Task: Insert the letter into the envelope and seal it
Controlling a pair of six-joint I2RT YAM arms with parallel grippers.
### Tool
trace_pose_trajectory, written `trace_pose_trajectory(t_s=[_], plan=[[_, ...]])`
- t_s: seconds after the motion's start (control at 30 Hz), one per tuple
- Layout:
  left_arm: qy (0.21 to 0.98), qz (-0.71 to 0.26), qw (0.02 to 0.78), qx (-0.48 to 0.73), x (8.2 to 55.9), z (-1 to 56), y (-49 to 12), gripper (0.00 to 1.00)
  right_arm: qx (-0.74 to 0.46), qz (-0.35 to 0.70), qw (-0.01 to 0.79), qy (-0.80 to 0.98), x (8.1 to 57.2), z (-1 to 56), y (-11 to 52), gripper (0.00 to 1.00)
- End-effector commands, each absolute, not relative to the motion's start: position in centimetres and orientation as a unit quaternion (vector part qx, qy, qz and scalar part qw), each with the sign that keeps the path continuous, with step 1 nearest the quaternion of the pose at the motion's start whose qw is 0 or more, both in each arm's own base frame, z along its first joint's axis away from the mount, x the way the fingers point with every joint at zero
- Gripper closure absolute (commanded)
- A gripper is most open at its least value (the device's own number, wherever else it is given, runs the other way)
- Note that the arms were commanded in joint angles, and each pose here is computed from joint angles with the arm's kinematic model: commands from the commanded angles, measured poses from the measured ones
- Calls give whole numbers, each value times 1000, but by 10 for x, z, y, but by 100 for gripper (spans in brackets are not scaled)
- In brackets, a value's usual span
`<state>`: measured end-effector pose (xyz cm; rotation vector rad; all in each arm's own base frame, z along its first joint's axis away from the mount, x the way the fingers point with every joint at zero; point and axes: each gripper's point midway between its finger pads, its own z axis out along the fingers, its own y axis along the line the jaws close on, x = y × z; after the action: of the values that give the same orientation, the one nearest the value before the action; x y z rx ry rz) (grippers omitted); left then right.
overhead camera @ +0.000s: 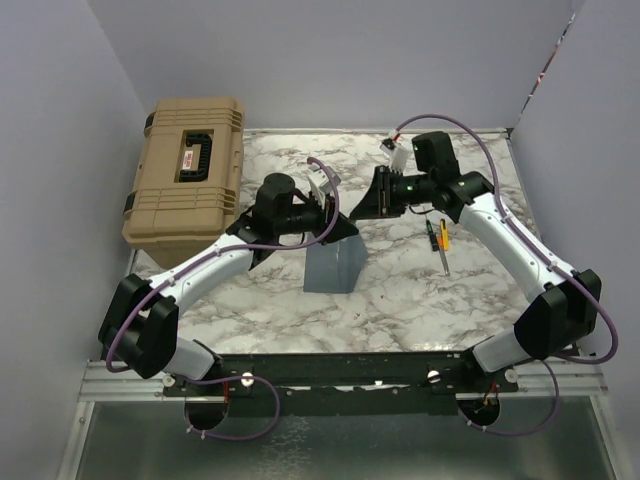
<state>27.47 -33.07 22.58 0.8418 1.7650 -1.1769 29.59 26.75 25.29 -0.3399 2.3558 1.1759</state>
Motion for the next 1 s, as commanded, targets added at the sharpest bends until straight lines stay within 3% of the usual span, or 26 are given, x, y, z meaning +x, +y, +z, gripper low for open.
trace_pose_trajectory(t_s=[0.0,0.33,0.73,0.97], plan=[[757,-455,335,328,252,177,-311,100,-84,411,346,839,335,301,229,99],[768,-446,333,316,258,172,-311,100,-81,383,351,851,346,287,216,99],[806,-403,335,274,281,158,-307,100,42,97,350,931,360,139,122,100],[814,-409,320,259,283,154,-311,100,79,-6,383,920,353,88,90,97]])
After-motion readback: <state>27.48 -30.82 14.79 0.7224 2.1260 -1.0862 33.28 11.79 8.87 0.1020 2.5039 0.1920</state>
